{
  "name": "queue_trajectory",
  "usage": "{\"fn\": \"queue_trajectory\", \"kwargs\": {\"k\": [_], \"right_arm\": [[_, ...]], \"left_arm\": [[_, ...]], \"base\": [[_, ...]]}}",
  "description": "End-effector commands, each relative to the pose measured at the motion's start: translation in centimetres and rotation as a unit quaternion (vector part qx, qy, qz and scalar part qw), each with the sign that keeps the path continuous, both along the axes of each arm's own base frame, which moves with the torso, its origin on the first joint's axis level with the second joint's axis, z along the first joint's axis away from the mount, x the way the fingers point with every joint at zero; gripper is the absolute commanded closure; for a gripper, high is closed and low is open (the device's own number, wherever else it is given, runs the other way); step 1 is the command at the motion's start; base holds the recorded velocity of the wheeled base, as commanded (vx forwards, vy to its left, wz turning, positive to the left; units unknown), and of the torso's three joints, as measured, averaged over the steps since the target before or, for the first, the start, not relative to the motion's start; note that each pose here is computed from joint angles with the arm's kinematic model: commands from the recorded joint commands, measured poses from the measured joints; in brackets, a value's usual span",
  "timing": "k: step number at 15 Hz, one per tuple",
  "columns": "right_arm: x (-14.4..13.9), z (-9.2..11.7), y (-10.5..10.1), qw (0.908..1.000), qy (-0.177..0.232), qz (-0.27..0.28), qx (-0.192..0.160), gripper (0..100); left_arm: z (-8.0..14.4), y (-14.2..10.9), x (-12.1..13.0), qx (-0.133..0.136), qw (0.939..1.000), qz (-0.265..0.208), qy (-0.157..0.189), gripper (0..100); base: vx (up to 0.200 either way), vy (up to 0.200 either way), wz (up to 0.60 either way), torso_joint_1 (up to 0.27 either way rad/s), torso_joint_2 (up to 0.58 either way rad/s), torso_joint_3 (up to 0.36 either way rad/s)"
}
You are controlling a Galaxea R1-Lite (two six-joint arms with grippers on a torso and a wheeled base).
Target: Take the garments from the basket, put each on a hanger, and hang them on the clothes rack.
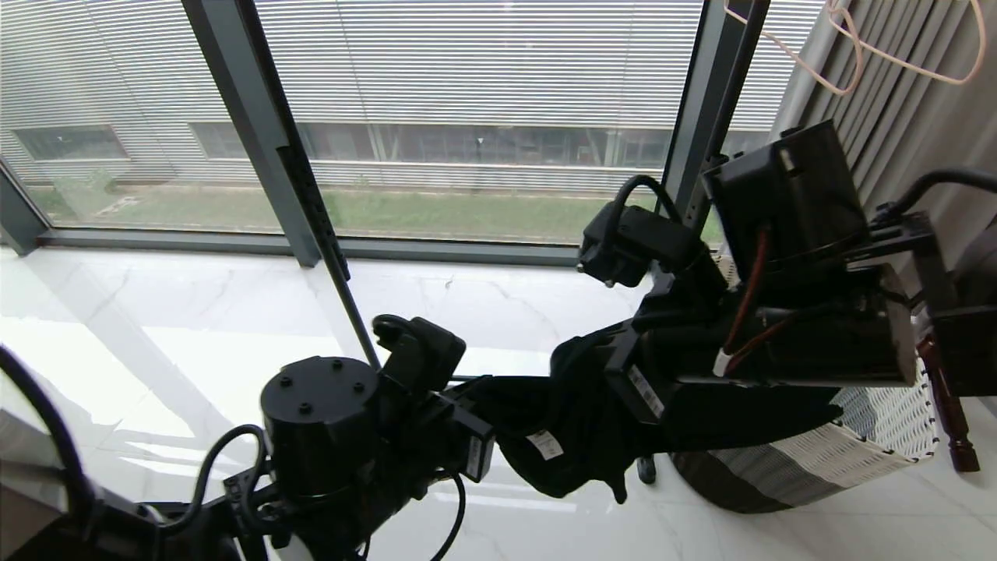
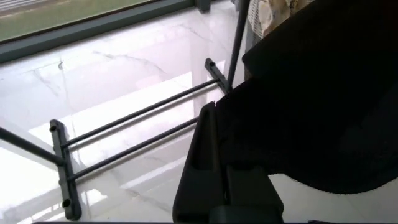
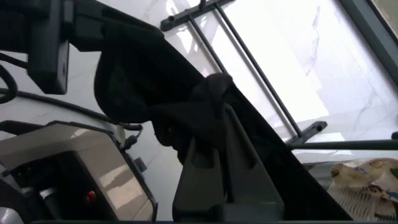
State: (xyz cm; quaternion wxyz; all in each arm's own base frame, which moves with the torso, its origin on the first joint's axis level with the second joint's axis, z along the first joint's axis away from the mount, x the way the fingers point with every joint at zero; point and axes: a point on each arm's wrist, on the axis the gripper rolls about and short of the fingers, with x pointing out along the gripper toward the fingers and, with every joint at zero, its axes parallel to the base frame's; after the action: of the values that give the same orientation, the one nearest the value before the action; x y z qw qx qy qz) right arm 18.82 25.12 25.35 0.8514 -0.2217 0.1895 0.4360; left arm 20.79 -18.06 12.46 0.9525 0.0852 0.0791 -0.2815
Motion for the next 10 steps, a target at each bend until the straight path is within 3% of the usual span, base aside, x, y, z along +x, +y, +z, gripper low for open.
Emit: {"fn": "queue_trajectory", "kwargs": {"k": [1, 3, 5, 7, 8, 9, 10], "right_arm": [[1.4, -2.5, 3.4, 0.9997, 0.012, 0.015, -0.013, 100], [1.7, -2.4, 3.9, 0.9998, 0.009, 0.015, -0.008, 100], [1.9, -2.1, 3.2, 0.9999, 0.016, -0.002, 0.002, 100], [1.6, -1.8, 2.0, 0.9995, 0.023, -0.018, 0.009, 100], [1.3, -1.5, 0.4, 0.9993, 0.023, -0.028, 0.009, 100], [1.2, -1.5, -0.2, 0.9991, 0.024, -0.033, 0.009, 100], [0.7, -1.2, -2.0, 0.9987, 0.022, -0.045, 0.01, 100]], "left_arm": [[2.5, 5.3, -3.3, -0.023, 0.9984, 0.043, -0.03, 100], [2.3, 7.2, -4.4, -0.003, 0.9978, 0.065, -0.008, 100], [1.5, 7.5, -4.1, 0.042, 0.9963, 0.073, 0.017, 100], [0.9, 6.8, -3.5, 0.083, 0.9947, 0.059, 0.015, 100], [0.9, 5.5, -3.3, 0.102, 0.9943, 0.031, 0.004, 100], [0.8, 5.1, -3.3, 0.105, 0.9942, 0.023, 0.002, 100], [1.2, 3.8, -3.5, 0.111, 0.9937, -0.006, -0.012, 100]], "base": [[0.0, 0.0, 0.0, 0.0, 0.0, 0.0], [0.0, 0.0, 0.0, 0.0, 0.0, 0.0], [0.0, 0.0, 0.0, 0.0, 0.0, 0.0], [0.0, 0.0, 0.0, 0.0, 0.0, 0.0], [0.0, 0.0, 0.0, 0.0, 0.0, 0.0], [0.0, 0.0, 0.0, 0.0, 0.0, 0.0], [0.0, 0.0, 0.0, 0.0, 0.0, 0.0]]}}
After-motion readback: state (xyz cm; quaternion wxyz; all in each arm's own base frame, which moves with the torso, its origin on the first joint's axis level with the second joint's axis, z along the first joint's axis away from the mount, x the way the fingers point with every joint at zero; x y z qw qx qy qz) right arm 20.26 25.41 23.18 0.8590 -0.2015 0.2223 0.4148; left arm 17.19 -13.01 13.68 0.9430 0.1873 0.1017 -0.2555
